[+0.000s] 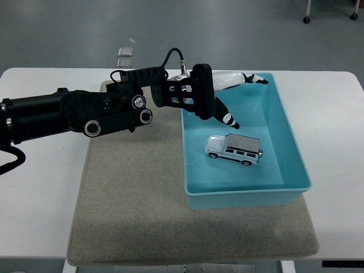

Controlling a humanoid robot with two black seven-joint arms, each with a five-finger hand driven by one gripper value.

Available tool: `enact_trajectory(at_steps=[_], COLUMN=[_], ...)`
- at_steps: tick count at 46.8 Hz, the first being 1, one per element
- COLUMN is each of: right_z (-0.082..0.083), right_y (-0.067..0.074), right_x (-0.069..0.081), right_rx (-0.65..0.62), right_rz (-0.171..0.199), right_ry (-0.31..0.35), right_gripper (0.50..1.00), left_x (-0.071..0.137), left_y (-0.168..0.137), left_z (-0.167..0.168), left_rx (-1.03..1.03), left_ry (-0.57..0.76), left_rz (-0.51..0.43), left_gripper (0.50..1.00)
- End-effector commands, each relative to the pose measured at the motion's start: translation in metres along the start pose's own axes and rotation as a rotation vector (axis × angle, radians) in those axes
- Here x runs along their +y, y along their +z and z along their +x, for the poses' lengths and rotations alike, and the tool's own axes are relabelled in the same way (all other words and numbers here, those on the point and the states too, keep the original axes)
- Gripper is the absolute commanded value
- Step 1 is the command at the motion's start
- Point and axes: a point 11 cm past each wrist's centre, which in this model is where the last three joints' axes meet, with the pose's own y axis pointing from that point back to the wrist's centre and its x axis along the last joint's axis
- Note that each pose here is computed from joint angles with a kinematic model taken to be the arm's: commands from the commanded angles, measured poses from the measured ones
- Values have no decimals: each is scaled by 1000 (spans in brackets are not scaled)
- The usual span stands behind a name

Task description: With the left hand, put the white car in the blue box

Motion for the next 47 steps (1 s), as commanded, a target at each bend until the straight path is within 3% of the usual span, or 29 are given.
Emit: enact_trajectory(at_steps=[1,9,19,29,47], right_z=[0,0,0,0,0], right_y=[0,1,1,0,0], right_x=[0,0,0,0,0], right_rx=[0,0,0,0,0], right_rz=[0,-2,-2,0,0], right_ry=[0,0,0,0,0], right_gripper=[936,936,936,936,936], left_x=[6,39,77,114,160], left_y=[0,-15,-49,-94,-152], left_z=[28,92,126,130,120], left_rx=[127,367,535,751,952], left_ry=[104,327,524,688,870], left_rz=[-11,-24,12,63,117], left_gripper=[994,994,994,994,994])
